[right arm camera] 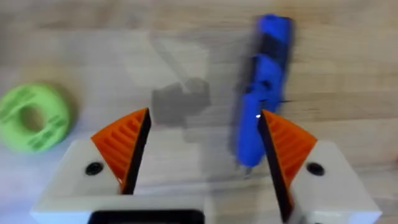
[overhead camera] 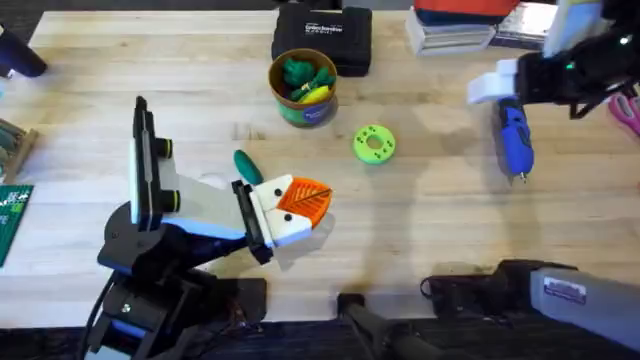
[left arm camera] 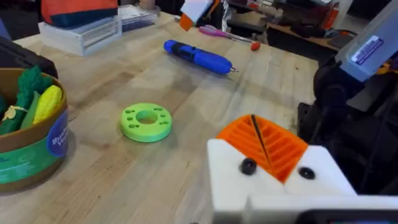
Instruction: Pick up the gripper from the table and insert it into the empty holder that is missing its gripper. Then pick up a screw, insert it into the mounting hole, and use the screwdriver to tighten it. Finally, clean up the table by picking up the vegetable and placing it into the bucket.
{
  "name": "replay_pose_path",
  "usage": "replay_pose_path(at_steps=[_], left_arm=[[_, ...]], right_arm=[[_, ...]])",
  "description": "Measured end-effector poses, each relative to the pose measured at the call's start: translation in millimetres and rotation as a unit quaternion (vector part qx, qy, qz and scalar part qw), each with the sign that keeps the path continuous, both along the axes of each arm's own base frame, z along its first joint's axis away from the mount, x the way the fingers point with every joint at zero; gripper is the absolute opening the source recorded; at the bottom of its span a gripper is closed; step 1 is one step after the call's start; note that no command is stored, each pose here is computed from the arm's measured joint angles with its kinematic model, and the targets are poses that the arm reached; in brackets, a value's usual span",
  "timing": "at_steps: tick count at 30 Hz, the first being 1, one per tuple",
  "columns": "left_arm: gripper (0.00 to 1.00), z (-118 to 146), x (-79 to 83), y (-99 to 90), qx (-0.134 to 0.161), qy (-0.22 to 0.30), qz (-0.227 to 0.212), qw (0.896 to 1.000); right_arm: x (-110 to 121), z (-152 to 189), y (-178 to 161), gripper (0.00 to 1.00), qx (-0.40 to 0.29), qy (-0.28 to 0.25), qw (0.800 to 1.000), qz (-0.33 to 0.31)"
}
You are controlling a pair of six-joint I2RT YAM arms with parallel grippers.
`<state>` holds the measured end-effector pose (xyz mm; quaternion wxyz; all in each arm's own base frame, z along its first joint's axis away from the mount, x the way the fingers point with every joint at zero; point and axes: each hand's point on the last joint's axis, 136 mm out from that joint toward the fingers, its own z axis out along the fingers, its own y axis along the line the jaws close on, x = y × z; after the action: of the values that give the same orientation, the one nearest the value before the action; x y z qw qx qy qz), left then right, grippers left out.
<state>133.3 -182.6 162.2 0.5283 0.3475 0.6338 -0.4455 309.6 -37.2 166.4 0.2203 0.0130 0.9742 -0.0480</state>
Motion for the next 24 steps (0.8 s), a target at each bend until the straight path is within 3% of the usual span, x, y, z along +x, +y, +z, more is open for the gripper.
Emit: replay_pose_path(at_steps=[3, 8, 19, 24], left_arm=[[0.005, 0.0, 0.0, 0.0, 0.0, 0.0, 0.0, 1.0], [0.005, -0.2, 0.0, 0.0, 0.0, 0.0, 0.0, 1.0], [0.005, -1.3, -0.2, 0.0, 0.001, 0.003, 0.0, 1.0], [0.004, -1.1, -0.2, 0.0, 0.001, 0.003, 0.0, 1.0]], right_arm=[[12.4, -12.5, -44.8, 0.993, -0.013, -0.001, 0.999, -0.041], [20.0, -41.9, -82.6, 0.993, -0.029, 0.029, 0.999, -0.02], [33.8, -105.3, -109.5, 0.994, -0.031, 0.082, 0.996, 0.024], [36.4, -123.0, -99.9, 0.993, 0.001, 0.09, 0.995, 0.04]])
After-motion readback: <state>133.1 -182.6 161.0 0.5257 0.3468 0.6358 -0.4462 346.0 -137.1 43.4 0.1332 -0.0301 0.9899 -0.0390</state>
